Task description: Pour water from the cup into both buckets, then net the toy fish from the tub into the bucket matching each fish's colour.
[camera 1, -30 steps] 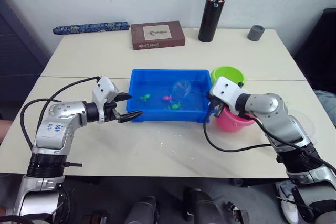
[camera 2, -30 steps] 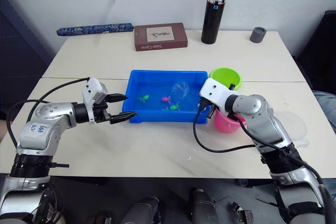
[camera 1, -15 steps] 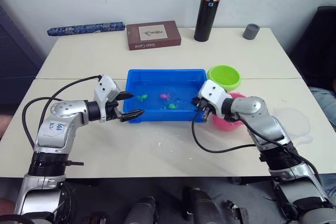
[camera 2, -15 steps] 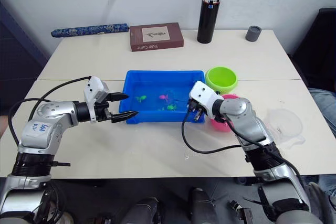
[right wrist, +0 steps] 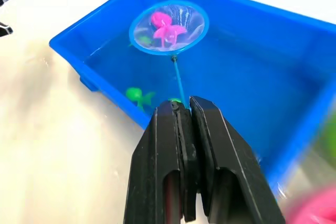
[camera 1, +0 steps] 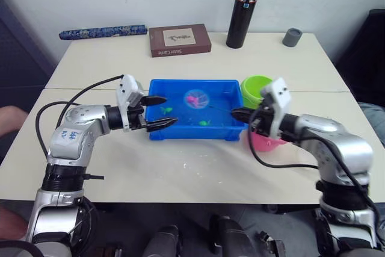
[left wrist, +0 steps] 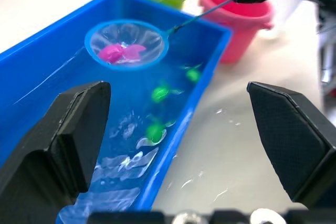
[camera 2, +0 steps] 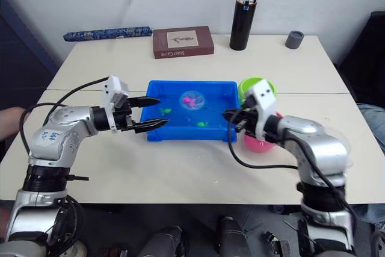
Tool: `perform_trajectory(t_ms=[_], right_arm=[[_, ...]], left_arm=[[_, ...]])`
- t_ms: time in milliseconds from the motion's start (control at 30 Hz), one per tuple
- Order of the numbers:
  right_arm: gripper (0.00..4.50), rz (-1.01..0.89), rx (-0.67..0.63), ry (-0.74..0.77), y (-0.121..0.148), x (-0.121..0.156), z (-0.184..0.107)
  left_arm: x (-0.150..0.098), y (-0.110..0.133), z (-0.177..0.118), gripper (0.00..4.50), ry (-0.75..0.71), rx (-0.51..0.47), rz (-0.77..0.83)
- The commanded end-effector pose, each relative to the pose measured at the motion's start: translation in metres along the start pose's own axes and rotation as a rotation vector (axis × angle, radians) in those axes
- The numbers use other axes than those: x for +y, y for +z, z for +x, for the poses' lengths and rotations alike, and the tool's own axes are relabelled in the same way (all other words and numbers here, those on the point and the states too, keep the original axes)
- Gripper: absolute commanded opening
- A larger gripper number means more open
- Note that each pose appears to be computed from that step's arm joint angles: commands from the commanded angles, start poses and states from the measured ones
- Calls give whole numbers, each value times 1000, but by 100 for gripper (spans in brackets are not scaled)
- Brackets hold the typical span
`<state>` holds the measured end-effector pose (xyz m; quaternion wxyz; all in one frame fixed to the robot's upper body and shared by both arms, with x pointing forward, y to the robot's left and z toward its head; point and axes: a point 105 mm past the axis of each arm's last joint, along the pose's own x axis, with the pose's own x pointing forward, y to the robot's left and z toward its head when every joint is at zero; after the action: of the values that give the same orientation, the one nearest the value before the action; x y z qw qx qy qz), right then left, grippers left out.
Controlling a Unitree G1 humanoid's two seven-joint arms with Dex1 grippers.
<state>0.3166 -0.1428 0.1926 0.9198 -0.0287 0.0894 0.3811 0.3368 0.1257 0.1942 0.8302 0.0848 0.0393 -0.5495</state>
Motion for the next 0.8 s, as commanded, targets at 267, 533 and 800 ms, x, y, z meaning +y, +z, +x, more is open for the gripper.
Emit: perform_trajectory(t_ms=[267, 533, 800], right_arm=[[0, -116, -85, -330, 12, -1, -117], [0, -354, 75, -559, -8, -5, -159], [0, -1229, 376, -552, -10, -14, -158]], left_arm=[[-27, 33, 50, 448, -339, -84, 56], [-31, 33, 80, 448, -439, -90, 81], [-26, 31, 86, 448, -441, -93, 91]])
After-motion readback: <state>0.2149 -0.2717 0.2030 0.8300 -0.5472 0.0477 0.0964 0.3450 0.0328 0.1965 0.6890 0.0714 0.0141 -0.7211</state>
